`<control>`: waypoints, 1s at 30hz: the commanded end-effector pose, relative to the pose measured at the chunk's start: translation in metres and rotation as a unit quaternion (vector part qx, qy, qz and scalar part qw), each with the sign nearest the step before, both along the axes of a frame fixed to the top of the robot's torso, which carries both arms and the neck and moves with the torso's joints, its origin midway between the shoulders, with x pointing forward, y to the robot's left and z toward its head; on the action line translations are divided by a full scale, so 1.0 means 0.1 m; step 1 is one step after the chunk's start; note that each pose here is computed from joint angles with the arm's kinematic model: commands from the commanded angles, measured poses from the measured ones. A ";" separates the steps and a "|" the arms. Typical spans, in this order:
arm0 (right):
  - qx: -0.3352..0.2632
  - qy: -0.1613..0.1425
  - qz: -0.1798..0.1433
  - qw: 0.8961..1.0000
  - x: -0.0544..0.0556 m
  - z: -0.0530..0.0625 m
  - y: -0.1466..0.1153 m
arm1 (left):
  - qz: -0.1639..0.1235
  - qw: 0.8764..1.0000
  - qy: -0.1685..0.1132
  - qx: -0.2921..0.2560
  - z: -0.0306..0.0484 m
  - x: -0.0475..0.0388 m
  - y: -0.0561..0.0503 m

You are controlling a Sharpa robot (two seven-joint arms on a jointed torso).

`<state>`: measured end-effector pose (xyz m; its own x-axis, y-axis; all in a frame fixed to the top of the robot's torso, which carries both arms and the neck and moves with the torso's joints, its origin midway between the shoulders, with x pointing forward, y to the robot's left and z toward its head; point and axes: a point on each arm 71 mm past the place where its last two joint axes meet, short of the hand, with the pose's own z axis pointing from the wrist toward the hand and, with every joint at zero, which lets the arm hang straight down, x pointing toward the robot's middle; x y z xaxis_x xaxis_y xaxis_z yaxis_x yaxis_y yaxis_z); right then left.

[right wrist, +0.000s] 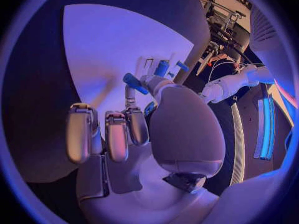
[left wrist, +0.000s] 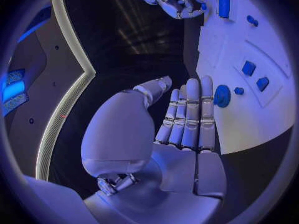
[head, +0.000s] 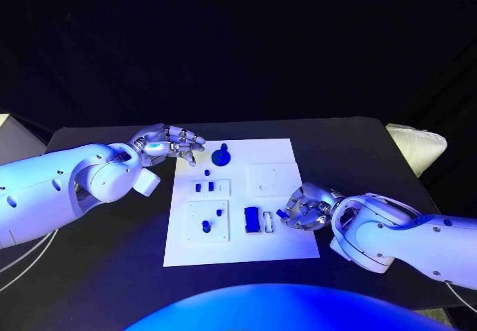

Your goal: Assemble the parts on the task board

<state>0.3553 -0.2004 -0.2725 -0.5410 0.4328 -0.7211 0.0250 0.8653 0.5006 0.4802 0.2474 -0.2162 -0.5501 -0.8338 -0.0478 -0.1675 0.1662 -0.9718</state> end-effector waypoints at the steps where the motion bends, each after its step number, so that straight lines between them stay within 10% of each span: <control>1: 0.028 0.038 -0.016 0.999 -0.01 -0.04 0.05 | -0.010 1.000 -0.001 -0.005 0.010 -0.008 -0.03; 30: 0.014 0.076 -0.009 0.997 0.06 -0.16 0.27 | -0.013 1.000 0.002 -0.005 0.007 -0.016 -0.04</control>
